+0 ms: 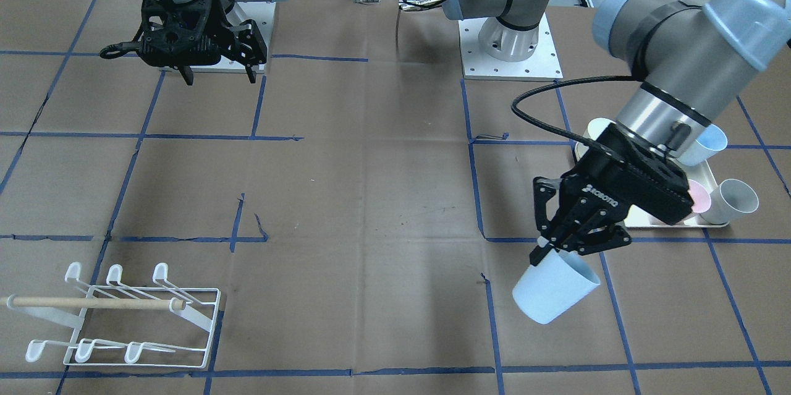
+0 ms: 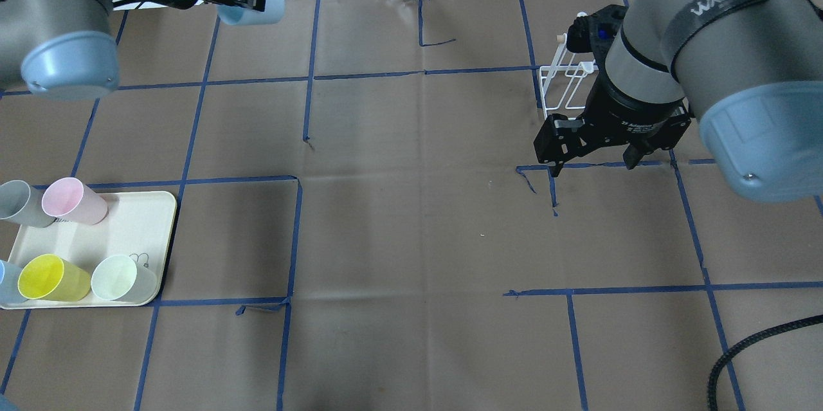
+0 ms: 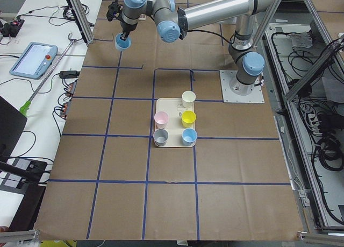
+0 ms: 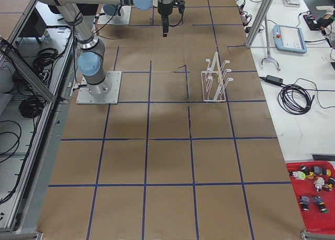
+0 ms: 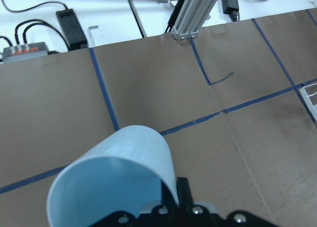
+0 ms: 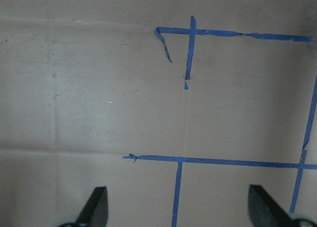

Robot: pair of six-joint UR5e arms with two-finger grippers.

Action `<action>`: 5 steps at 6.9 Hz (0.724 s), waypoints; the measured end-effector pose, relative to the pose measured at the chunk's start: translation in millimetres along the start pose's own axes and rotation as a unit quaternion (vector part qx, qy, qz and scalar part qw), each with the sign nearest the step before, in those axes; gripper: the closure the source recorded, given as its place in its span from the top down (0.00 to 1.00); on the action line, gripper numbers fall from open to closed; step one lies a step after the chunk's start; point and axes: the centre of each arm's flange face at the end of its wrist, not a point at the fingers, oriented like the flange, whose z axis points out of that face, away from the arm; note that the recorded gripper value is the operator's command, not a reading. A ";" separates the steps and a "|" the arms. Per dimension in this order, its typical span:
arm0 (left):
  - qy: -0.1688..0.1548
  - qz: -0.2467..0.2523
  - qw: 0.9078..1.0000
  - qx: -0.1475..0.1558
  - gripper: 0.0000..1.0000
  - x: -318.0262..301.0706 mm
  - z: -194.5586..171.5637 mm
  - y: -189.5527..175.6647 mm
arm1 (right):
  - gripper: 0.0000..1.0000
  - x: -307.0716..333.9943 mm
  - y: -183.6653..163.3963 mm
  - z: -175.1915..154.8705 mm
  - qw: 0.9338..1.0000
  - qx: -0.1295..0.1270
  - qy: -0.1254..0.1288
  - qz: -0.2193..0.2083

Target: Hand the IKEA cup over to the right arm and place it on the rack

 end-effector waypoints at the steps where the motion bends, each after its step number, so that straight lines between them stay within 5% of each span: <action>1: 0.025 0.020 0.999 0.035 0.00 22.4 12.0 6.5 | 1.00 -0.2 -5.8 -3.9 1.000 0.029 -0.001 0.007; 3: 0.080 0.030 0.991 0.100 0.00 51.7 29.0 34.4 | 1.00 -4.6 -25.6 -13.9 0.987 0.143 -0.027 0.071; 5: 0.116 -0.028 0.978 0.172 0.00 74.4 25.0 56.8 | 1.00 -17.9 -31.0 -0.1 0.964 0.221 -0.106 0.101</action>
